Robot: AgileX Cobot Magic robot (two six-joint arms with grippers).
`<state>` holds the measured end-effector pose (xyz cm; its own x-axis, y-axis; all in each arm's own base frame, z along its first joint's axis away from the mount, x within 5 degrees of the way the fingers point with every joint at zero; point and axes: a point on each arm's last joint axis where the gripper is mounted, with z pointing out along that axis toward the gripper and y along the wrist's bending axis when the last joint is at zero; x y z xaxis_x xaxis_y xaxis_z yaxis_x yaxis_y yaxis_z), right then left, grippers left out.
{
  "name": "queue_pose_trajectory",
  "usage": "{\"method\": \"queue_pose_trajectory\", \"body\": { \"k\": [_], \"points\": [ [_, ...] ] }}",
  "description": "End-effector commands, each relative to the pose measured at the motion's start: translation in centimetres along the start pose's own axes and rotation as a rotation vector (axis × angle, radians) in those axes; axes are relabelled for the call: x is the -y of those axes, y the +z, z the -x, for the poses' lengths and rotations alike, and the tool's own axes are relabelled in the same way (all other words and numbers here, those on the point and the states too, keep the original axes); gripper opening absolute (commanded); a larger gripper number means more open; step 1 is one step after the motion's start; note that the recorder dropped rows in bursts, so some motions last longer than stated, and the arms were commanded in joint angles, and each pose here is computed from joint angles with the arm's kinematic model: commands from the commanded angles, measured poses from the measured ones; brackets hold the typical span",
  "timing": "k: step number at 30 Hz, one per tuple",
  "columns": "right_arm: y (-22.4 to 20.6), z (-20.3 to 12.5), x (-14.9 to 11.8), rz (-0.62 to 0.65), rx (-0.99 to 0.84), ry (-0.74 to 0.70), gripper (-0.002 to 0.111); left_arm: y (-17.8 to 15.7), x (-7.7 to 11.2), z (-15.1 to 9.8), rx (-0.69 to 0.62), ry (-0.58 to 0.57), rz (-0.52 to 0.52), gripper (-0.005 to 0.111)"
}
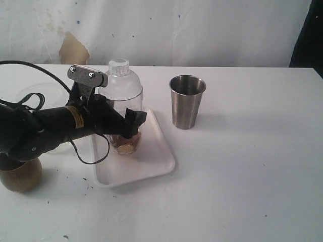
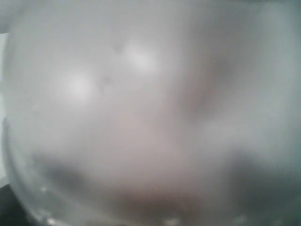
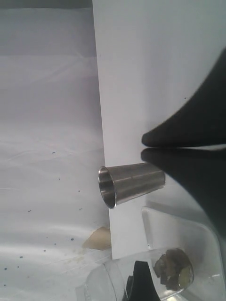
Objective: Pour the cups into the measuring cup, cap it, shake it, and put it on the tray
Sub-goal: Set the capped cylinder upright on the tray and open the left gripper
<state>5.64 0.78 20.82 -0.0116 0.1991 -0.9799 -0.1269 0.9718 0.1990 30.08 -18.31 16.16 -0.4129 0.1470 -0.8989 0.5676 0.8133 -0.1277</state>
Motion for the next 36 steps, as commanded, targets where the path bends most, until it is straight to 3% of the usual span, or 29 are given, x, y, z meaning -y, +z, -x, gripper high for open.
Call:
{"method": "queue_pose_trajectory", "body": {
  "k": [1, 4, 14, 19, 26, 30, 36],
  "points": [
    [0.0, 0.0, 0.0, 0.001, 0.011, -0.003, 0.0, 0.7, -0.1, -0.1, 0.058, -0.03, 0.0, 0.0],
    [0.0, 0.0, 0.0, 0.001, 0.011, -0.003, 0.0, 1.0, -0.2, -0.5, 0.053, -0.036, -0.002, 0.007],
    [0.0, 0.0, 0.0, 0.001, 0.011, -0.003, 0.0, 0.9, 0.3, -0.8, 0.015, 0.063, -0.048, 0.083],
    [0.0, 0.0, 0.0, 0.001, 0.011, -0.003, 0.0, 0.3, 0.1, -0.4, -0.036, 0.093, -0.018, 0.105],
    [0.0, 0.0, 0.0, 0.0, 0.013, -0.003, 0.0, -2.5, 0.2, 1.7, -0.094, 0.101, 0.038, 0.105],
    [0.0, 0.0, 0.0, 0.001, 0.015, -0.001, 0.0, -4.8, 0.5, 1.2, -0.092, 0.079, 0.041, 0.105],
    [0.0, 0.0, 0.0, 0.001, 0.015, -0.001, 0.0, -9.1, 1.1, 0.7, -0.053, -0.05, 0.041, 0.105]
  ]
}}
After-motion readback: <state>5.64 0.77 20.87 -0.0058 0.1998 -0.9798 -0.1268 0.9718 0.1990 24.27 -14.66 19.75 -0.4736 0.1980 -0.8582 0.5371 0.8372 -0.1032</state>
